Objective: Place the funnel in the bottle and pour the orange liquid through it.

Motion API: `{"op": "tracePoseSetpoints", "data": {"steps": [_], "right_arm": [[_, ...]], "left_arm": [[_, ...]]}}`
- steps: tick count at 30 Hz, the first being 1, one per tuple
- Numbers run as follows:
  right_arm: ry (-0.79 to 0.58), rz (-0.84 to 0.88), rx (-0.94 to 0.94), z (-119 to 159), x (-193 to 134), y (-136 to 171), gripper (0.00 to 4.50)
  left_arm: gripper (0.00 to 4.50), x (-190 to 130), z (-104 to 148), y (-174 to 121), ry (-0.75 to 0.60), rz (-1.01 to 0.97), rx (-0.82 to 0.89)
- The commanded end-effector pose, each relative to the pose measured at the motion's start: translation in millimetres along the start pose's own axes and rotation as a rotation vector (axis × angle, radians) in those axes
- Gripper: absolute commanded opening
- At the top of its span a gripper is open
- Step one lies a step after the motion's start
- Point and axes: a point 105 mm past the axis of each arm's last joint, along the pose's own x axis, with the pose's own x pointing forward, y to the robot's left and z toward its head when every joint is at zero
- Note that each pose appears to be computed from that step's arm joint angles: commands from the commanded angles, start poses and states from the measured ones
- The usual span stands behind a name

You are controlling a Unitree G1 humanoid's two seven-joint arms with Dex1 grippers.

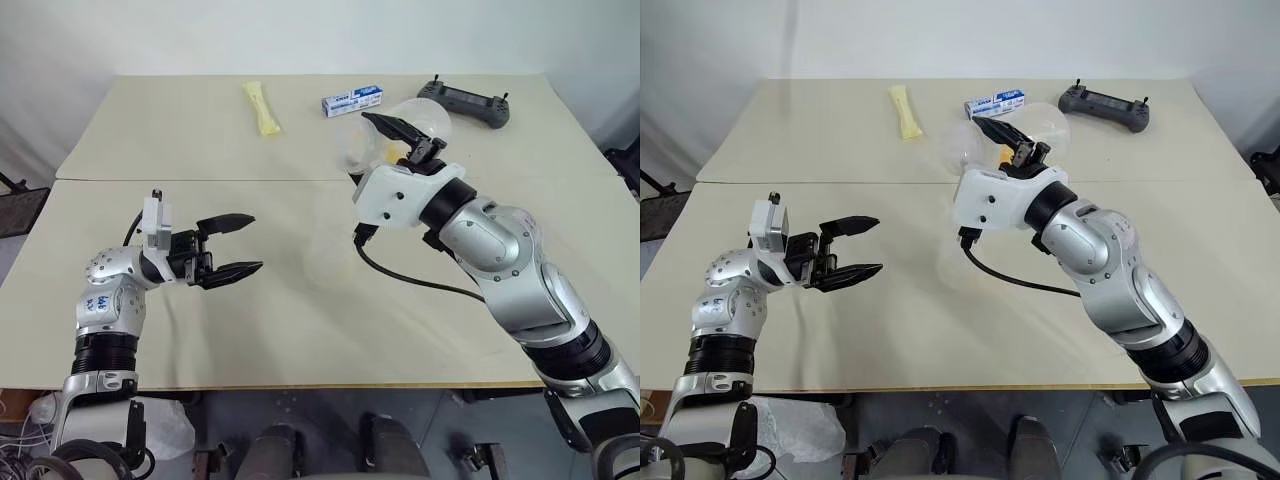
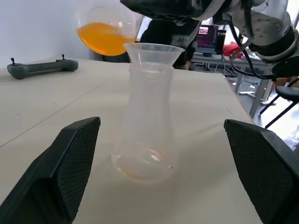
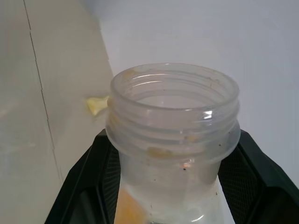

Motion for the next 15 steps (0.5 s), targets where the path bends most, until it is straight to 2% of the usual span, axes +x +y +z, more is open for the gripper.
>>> {"op": "tracePoseSetpoints", "data": {"steps": [1,15], "right_arm": [[-0.021,-0.058,-0.092,4.1,0.9,-15.8,2.45],[-0.009,-0.053,-0.289,-8.9,-2.3,-13.3,2.45]], "left_arm": [[4.50,-1.5,13.6,0.9,-0.021,-0.001,0.046],[4.50,6.4,13.2,1.8,-0.032,-0.018,0.039]]}}
